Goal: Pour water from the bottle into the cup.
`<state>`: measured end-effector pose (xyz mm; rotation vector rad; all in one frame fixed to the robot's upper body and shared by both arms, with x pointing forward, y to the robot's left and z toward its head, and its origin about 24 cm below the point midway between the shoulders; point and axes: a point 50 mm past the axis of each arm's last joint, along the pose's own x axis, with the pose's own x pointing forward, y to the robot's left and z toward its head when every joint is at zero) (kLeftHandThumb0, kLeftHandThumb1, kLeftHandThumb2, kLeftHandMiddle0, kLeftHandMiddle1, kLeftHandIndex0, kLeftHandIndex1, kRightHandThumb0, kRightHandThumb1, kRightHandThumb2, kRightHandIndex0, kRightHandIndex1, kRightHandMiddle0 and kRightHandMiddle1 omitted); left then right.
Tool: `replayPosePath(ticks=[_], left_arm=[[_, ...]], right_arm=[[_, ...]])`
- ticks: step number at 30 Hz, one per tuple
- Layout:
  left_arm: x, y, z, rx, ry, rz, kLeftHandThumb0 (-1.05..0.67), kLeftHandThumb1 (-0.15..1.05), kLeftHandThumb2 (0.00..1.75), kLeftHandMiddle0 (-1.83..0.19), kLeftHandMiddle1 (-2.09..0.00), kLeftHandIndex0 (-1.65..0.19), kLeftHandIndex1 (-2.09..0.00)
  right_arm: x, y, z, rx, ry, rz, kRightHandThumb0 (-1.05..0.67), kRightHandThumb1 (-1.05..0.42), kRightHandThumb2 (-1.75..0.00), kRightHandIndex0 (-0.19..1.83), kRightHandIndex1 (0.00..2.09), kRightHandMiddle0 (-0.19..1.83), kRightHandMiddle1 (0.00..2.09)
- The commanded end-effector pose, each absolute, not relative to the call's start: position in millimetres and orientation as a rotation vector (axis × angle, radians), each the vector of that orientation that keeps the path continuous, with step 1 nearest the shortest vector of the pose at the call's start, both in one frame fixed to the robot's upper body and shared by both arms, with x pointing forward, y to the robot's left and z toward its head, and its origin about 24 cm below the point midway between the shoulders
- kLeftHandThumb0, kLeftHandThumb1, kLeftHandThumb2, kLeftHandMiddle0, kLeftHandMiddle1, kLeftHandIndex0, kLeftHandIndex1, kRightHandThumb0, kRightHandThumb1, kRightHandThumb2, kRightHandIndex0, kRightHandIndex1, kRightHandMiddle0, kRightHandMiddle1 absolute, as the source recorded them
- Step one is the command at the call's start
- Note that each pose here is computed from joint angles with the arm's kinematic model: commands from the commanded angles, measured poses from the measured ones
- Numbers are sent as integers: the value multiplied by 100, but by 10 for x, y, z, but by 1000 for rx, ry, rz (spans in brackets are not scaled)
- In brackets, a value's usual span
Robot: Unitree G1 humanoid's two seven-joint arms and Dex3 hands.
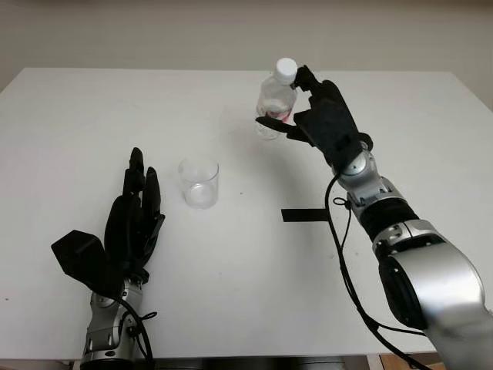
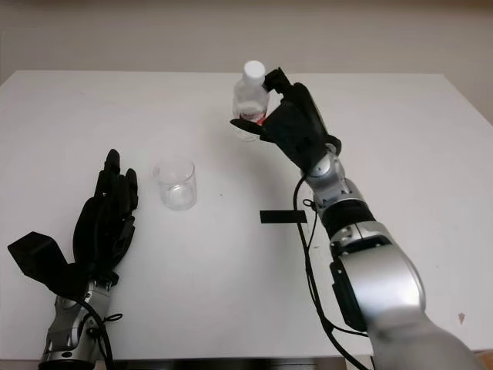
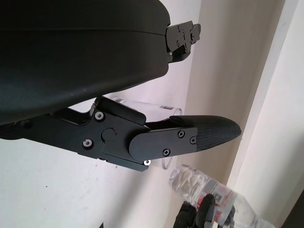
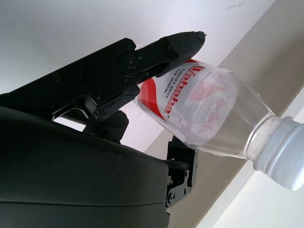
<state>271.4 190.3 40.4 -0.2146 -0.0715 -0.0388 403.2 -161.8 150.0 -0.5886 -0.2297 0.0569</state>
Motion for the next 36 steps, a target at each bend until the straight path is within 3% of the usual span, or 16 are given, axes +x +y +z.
replayPosePath(ticks=[1,9,18,25,30,36], left_arm=[[2629,1873,215,-235,13,-37,-77,105,51,19,-1,19,-2],[2599,1878,215,-229,11,-30,-76,105,52,19,-3,19,-3],[2581,1885,210,-227,14,-30,-77,105,53,19,-2,19,-2],[2555,1889,204,-230,20,-27,-77,105,52,19,-4,19,-3],[2541,1897,202,-227,16,-25,-77,105,53,19,-5,19,-3],[2532,1899,204,-229,15,-23,-78,105,52,18,-5,19,-4]], right_arm=[[4002,-1666,1581,-590,-264,51,-32,-105,-33,115,209,92,209],[3795,-1819,1619,-557,-198,109,-30,-105,-36,113,209,91,209],[3520,-1981,1588,-581,-119,175,-33,-105,-37,127,209,106,209],[3370,-1981,1572,-609,-50,234,-31,-105,-37,122,209,98,209],[3306,-1985,1532,-613,-13,263,-32,-105,-38,132,209,101,209],[3255,-1965,1479,-598,-2,265,-33,-105,-35,118,209,100,209]])
